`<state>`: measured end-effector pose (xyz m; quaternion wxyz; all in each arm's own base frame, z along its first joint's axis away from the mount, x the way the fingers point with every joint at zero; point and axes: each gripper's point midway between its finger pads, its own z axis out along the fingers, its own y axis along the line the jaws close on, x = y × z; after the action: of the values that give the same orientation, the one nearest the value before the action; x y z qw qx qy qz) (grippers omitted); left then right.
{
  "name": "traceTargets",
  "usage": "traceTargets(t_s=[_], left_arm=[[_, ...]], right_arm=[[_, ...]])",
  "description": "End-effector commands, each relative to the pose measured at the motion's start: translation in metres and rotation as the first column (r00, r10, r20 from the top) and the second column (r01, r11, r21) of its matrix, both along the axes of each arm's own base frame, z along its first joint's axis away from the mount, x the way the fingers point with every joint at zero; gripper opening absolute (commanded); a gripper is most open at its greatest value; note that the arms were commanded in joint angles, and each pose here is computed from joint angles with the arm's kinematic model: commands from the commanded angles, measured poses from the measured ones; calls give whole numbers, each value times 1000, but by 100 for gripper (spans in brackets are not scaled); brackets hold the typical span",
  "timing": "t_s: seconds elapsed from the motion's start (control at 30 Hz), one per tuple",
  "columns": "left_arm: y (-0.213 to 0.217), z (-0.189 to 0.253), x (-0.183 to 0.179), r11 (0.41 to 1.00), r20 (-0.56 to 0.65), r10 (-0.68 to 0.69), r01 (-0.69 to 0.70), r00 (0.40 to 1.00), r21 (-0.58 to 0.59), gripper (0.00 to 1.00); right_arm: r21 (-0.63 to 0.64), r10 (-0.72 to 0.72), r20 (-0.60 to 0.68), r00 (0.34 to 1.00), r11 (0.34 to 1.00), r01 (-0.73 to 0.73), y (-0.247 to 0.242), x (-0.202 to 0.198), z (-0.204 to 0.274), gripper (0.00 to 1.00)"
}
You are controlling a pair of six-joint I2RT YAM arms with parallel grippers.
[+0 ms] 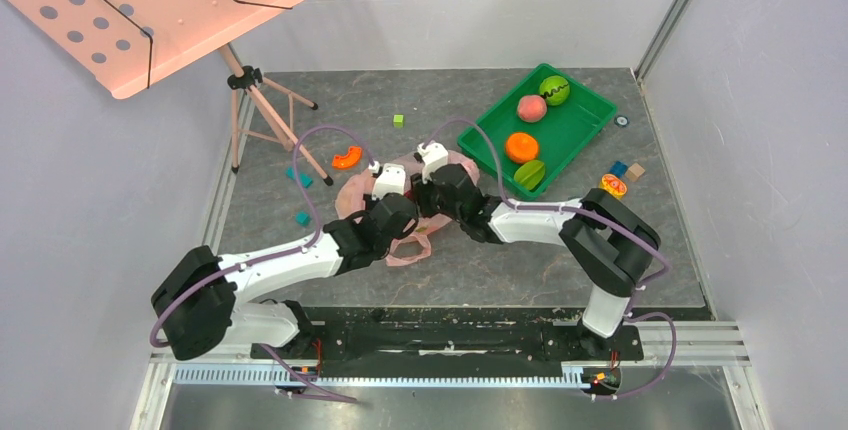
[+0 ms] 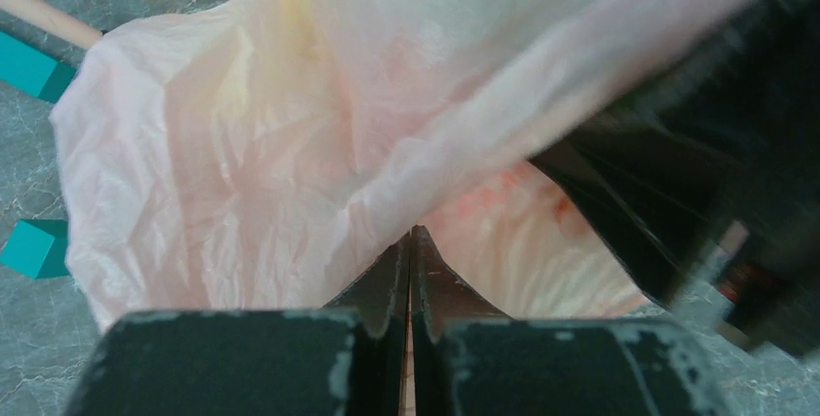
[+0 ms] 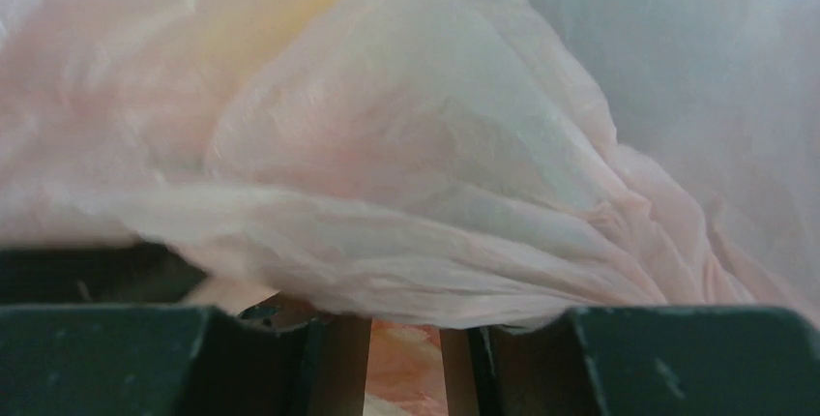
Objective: Take the fake fruits out of the plastic bag
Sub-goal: Adjust the plastic bag at the center of the board.
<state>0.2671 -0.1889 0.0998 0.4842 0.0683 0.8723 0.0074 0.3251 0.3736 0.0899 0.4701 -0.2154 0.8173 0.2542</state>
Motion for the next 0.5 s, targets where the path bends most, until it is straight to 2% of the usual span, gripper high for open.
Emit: traceTargets(t_s=[0.0, 0.23, 0.47], left_arm=[[8, -3, 7, 994, 16, 79, -78, 997, -74, 2], [11, 2, 12, 987, 23, 101, -98, 995, -126, 2], [-10, 12, 11, 980, 42, -3, 11, 999, -201, 2]], right_arm=[[-32, 32, 7, 999, 999, -32, -15, -28, -8, 30], [-66, 65, -32, 997, 996, -67, -29, -80, -38, 30], [-27, 46, -79, 996, 998, -48, -38, -100, -61, 30]])
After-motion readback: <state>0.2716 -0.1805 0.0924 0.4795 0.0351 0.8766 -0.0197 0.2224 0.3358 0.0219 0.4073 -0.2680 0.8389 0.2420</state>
